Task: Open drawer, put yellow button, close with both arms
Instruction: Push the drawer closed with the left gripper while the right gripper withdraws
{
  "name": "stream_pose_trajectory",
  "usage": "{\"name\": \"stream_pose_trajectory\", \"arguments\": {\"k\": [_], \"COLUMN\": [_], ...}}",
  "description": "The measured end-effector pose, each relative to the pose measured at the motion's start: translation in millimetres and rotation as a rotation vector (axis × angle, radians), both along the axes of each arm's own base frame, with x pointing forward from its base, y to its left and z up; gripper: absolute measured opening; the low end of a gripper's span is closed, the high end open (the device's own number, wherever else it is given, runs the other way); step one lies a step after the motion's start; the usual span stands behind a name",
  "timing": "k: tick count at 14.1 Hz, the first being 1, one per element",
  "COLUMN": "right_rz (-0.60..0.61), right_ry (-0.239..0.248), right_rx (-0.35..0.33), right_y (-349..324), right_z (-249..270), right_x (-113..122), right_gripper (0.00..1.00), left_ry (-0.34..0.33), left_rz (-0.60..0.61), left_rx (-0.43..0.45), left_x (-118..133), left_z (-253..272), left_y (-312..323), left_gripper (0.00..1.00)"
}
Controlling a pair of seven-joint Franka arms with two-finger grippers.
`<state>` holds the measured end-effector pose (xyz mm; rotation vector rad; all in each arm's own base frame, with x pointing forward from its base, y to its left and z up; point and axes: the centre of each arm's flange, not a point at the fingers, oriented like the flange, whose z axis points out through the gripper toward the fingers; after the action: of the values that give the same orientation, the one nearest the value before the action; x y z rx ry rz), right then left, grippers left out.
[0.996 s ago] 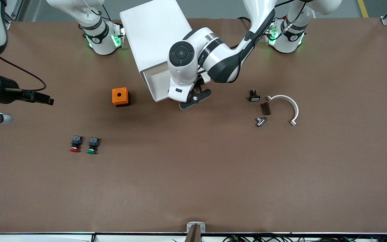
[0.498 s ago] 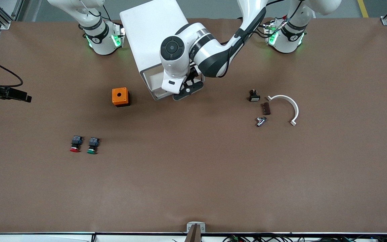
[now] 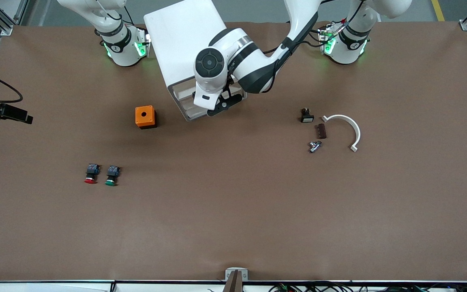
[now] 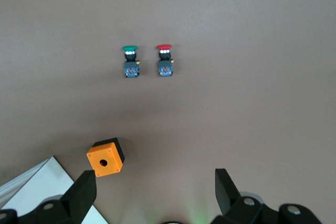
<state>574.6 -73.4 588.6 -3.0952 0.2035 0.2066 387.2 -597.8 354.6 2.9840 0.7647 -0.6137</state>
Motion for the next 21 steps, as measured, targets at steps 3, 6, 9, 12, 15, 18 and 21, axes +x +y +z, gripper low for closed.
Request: {"name": "stream_pose_trajectory", "arguments": {"k": [3,6,9,12,15,18,21], "right_rz": [0.002,0.002,0.002,0.002,0.002,0.004,0.011], "right_ry": [-0.027,-0.013,0.053,0.053,0.041,0.037,0.036], "right_rx": [-0.004,-0.002,0.008,0.009,0.010,0.012,0.018], "right_y": [1,1,2,2,3,4,8], "right_z": [19,32,35,44,57,62,59], "right_x": [0,-5,-16,-23,-32,-40,-53], "right_gripper": [1.00,1.00,1.00,1.00,1.00,1.00,1.00], "left_ry": [0.041,0.043,0.044,0.038,0.020,-0.018,-0.067], "left_rz": [0.017,0.018,0.018,0.023,0.049,0.126,0.114], "left_rx": [-0.012,-0.014,-0.014,-0.020,-0.032,-0.076,-0.134], "left_x": [-4,-4,-4,-1,16,73,119], "left_z": [-5,-5,-5,-3,7,38,88], "left_y": [0,0,0,0,9,48,101], "left_gripper": [1.00,1.00,1.00,1.00,1.00,1.00,1.00]}}
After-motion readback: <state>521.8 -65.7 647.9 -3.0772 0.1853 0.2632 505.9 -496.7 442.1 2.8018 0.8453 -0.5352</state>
